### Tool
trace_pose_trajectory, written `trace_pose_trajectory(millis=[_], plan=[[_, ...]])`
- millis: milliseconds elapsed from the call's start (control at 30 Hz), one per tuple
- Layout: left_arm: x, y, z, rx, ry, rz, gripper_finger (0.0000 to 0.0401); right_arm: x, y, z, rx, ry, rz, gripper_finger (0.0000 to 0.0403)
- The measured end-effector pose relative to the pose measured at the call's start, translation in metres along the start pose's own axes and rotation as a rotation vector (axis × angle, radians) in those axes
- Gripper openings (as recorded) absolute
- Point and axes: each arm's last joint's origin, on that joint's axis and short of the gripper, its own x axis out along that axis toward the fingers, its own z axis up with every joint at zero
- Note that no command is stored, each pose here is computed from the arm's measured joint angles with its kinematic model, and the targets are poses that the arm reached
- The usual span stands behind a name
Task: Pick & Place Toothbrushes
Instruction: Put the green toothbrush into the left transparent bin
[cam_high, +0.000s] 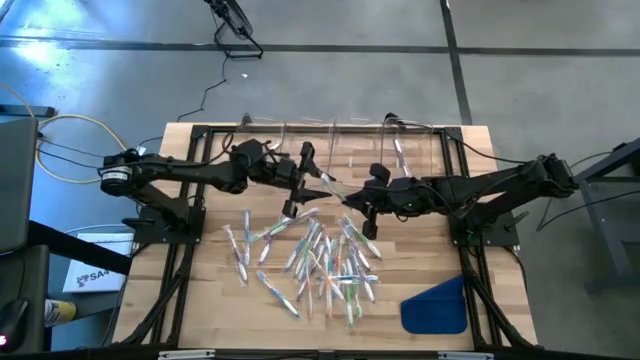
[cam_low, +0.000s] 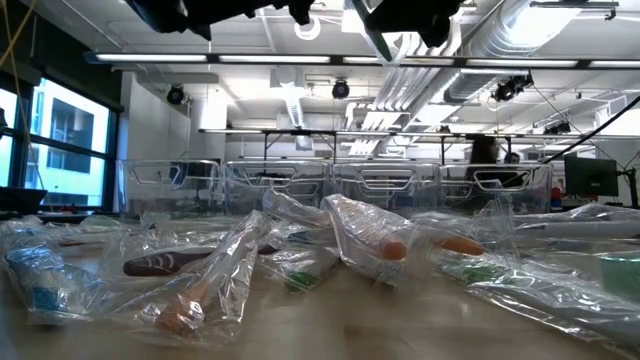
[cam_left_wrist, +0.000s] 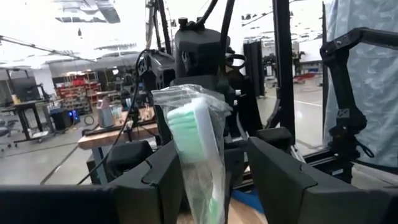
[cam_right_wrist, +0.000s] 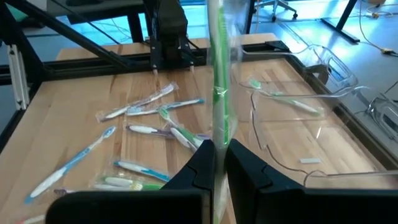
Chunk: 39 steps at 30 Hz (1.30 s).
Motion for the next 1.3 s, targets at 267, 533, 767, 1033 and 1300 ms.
trace_pose_trajectory(millis=[267, 533, 767, 1033, 1300], plan=[[0.0, 0.0, -0.002, -0.008, 0.021, 0.002, 0.0127, 0.0, 0.0, 0.0, 0.0, -0.001, 0.0, 0.0015], [0.0, 0.0, -0.003, -0.017, 0.031, -0.001, 0.0024, 0.0, 0.0, 0.0, -0.001, -0.001, -0.007, 0.0015], [0.0, -0.001, -0.004, 0.008, 0.033, -0.012, 0.0011, 0.0, 0.0, 0.0, 0.001, 0.001, 0.009, 0.0041], [0.0, -0.002, -0.004, 0.031, 0.028, -0.07, 0.0008, -0.002, 0.001, 0.006, 0.028, -0.057, 0.013, 0.0114], [-0.01, 0.014, -0.002, 0.008, 0.03, -0.073, 0.0008, -0.025, 0.001, 0.014, 0.028, -0.09, 0.044, 0.0184]])
